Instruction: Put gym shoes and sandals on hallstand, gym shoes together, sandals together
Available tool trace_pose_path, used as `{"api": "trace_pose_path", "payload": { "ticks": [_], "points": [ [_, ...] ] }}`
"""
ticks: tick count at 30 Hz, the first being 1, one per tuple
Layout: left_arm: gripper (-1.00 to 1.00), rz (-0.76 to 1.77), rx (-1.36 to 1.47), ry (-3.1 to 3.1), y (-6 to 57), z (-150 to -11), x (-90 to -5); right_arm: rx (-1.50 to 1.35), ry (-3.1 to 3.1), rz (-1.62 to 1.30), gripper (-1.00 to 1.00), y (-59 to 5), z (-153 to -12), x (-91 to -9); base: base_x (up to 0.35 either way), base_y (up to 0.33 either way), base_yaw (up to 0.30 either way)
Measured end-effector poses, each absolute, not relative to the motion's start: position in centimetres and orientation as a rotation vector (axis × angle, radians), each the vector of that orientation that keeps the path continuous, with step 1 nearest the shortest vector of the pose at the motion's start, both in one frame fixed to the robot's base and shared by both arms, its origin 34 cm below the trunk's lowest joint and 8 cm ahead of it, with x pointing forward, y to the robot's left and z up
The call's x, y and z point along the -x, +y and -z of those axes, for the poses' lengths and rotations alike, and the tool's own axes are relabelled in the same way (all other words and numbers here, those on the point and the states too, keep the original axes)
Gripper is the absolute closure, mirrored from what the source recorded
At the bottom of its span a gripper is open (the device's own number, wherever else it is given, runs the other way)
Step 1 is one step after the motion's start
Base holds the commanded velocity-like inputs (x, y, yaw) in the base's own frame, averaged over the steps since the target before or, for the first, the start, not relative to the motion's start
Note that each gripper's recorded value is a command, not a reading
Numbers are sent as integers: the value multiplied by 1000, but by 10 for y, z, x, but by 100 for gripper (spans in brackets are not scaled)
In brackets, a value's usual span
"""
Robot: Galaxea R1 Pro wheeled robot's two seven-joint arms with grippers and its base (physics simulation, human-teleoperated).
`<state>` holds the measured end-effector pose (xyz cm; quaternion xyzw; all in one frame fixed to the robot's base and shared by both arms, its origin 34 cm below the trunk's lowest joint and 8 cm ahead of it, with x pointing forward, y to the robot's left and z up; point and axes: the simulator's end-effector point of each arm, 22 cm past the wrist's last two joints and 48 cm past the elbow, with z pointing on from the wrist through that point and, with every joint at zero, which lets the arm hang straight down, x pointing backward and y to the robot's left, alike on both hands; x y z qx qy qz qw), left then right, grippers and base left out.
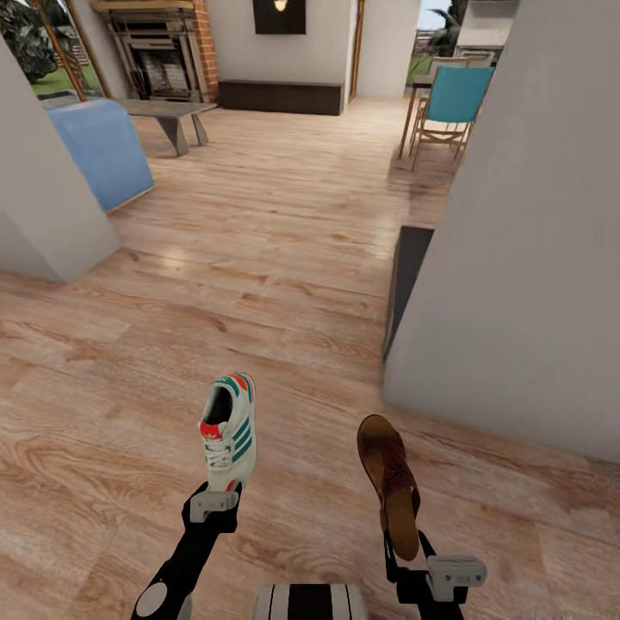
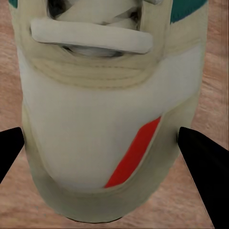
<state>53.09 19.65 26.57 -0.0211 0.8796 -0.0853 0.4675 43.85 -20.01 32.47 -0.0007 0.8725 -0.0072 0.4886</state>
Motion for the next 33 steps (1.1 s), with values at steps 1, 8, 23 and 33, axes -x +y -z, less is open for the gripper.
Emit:
{"api": "trace_pose_path", "payload": {
  "ticks": [1,8,23,33],
  "points": [
    [100,209,52,2157,196,-266,-531,1,2119,17,100,-200,-325,-439,-12,0,-208],
    [100,210,52,2149,196,-270,-533,0,2112,18,100,-200,-328,-440,-6,0,-214],
    [100,209,50,2131,196,-278,-538,-1,2095,19,100,-201,-334,-443,-1,0,-219],
    [100,209,48,2119,196,-283,-540,-8,2085,26,100,-205,-337,-445,-33,0,-220]
  ]
}}
